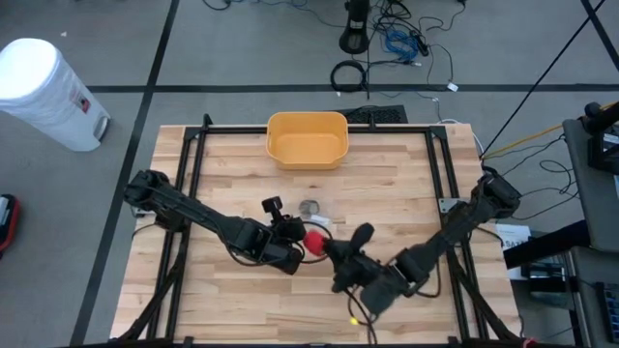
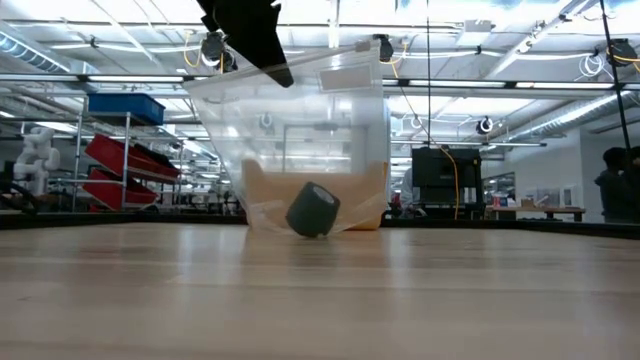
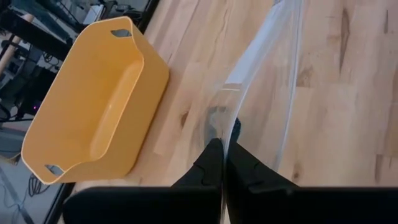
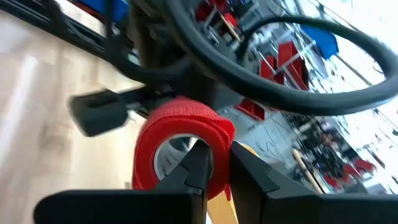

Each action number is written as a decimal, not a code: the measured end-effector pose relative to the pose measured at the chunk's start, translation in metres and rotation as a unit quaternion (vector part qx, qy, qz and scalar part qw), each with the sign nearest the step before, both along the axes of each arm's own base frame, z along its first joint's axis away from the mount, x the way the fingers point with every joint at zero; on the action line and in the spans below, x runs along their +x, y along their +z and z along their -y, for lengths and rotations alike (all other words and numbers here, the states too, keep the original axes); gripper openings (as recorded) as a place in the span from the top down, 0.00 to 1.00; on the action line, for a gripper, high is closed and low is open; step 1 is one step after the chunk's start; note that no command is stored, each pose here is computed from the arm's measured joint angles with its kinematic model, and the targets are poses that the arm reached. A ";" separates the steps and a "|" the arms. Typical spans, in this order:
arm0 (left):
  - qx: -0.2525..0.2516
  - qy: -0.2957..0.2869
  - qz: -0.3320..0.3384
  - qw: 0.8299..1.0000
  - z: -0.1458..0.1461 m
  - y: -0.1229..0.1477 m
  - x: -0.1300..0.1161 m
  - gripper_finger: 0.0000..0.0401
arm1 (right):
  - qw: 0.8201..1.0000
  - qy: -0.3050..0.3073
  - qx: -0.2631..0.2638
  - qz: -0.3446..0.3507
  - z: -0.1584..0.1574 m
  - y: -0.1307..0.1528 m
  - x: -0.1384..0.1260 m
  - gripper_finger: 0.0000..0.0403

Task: Roll bandage
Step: Put the red bandage into the transparent zip bag

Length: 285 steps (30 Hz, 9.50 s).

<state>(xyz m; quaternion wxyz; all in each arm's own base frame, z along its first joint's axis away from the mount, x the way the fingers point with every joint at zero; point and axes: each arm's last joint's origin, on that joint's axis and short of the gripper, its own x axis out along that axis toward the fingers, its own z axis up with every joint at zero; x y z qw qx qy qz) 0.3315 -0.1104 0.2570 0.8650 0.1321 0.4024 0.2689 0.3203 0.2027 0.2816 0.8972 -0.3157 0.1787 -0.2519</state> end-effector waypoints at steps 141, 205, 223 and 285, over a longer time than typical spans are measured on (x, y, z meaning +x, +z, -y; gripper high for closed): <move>-0.002 -0.044 0.074 0.996 0.007 0.046 -0.008 1.00 | 0.998 -0.065 0.007 -0.010 0.021 -0.032 0.023 0.90; -0.044 0.047 0.123 0.990 -0.005 0.043 -0.008 1.00 | 0.997 -0.071 -0.024 -0.013 0.016 -0.029 0.021 0.90; -0.010 0.090 0.130 0.987 -0.012 0.042 -0.013 1.00 | 0.991 -0.116 -0.065 0.020 0.005 -0.013 0.019 0.90; 0.001 -0.003 0.089 0.996 0.007 0.048 -0.014 1.00 | 0.992 -0.113 -0.059 0.026 0.025 -0.004 0.035 0.90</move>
